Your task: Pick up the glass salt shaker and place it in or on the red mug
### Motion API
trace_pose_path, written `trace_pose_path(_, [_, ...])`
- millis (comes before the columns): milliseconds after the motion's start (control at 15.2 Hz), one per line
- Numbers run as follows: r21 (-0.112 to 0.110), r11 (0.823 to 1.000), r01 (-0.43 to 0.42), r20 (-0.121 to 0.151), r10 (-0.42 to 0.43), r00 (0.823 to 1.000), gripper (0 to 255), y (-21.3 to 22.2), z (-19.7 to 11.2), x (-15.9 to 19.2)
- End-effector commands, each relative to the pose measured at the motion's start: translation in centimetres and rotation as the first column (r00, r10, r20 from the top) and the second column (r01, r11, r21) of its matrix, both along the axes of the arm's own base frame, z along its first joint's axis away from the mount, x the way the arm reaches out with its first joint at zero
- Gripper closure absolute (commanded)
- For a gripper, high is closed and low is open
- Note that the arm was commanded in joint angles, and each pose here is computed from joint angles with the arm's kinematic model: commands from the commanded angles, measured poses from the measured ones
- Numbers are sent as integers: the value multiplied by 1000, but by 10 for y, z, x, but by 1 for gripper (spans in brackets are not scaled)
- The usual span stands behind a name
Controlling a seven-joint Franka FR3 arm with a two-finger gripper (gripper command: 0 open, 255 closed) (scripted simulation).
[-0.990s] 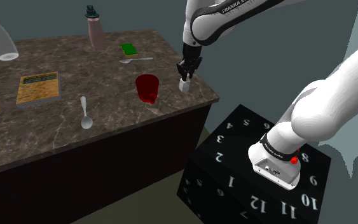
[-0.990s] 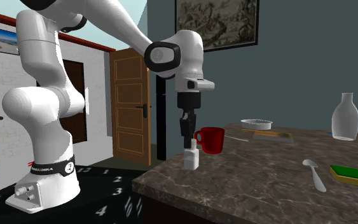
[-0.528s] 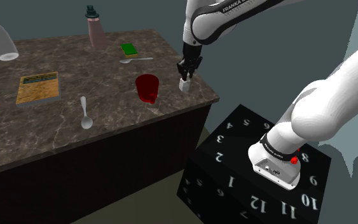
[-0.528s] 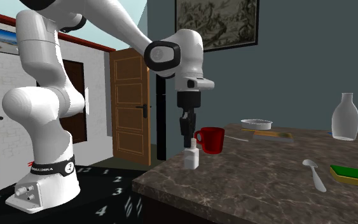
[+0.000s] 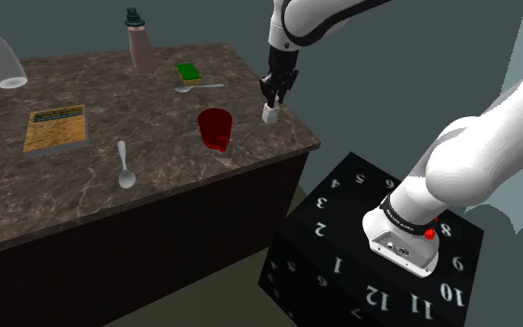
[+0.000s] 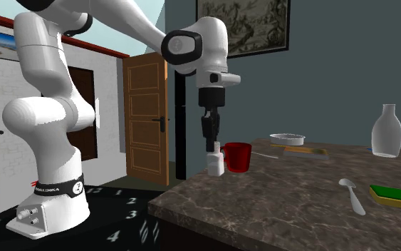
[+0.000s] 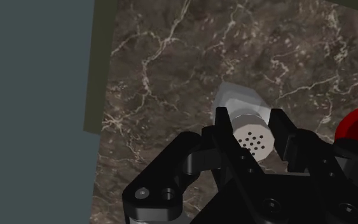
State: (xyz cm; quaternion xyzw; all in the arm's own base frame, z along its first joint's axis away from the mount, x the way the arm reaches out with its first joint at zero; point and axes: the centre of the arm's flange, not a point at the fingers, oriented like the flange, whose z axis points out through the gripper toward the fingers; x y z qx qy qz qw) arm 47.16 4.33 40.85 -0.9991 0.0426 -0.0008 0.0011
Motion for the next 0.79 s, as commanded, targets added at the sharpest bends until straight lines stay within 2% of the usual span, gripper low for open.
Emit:
trace_pose_path(0, [0,1000,0,0,0,1000,255,0,11,0])
trace_pose_path(726, [0,1000,0,0,0,1000,255,0,69,0])
